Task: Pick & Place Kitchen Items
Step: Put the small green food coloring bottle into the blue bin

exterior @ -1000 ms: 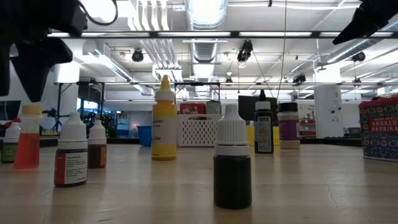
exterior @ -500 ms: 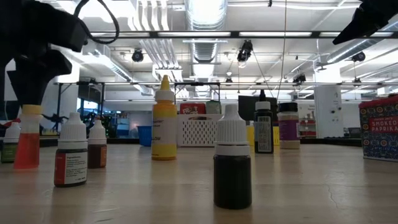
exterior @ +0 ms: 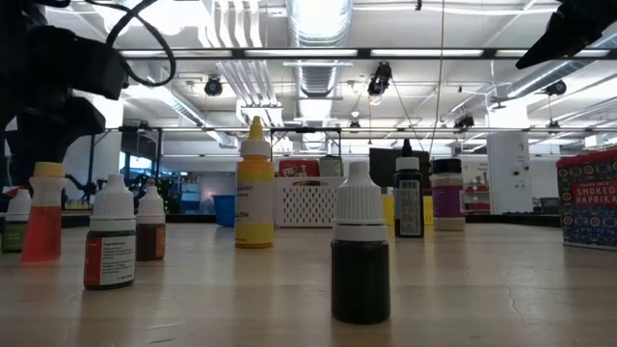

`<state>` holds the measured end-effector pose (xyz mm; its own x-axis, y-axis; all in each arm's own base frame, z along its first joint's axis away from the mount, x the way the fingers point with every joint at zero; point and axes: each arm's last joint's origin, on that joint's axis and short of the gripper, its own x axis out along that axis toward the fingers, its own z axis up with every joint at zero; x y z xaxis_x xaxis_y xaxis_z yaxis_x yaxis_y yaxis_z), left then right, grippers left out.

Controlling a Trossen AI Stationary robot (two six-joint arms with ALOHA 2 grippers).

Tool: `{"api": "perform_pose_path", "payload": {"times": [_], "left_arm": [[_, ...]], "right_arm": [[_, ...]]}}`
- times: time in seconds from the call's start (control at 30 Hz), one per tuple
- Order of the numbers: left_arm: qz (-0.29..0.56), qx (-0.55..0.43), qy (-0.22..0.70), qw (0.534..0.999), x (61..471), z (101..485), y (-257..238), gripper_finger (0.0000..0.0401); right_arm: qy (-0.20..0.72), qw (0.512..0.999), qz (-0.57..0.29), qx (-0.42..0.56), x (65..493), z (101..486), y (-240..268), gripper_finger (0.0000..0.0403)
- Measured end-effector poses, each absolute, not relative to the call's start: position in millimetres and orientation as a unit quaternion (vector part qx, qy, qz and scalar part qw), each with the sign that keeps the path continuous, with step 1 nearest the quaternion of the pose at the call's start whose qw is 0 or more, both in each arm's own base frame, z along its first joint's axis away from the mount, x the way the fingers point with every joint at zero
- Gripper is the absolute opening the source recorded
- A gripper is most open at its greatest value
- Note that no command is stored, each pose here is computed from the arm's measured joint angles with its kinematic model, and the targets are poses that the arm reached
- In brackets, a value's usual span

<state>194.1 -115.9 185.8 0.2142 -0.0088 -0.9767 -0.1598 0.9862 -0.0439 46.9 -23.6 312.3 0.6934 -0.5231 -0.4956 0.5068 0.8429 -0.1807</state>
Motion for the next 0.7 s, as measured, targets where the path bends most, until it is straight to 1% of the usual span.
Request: {"api": "perform_pose_path", "payload": {"times": [0.23,0.7], "left_arm": [[0.043,-0.076,0.614,0.784,195.2,181.1,-116.5,0.0225],[0.055,-0.081,0.618,0.78,193.1,175.6,-113.3,0.0224]], "right_arm": [[0.274,0.92,-0.28,-0.015,46.9,312.4,-23.5,0.0008],[0.274,0.92,-0.28,-0.015,46.9,312.4,-23.5,0.0008]]}}
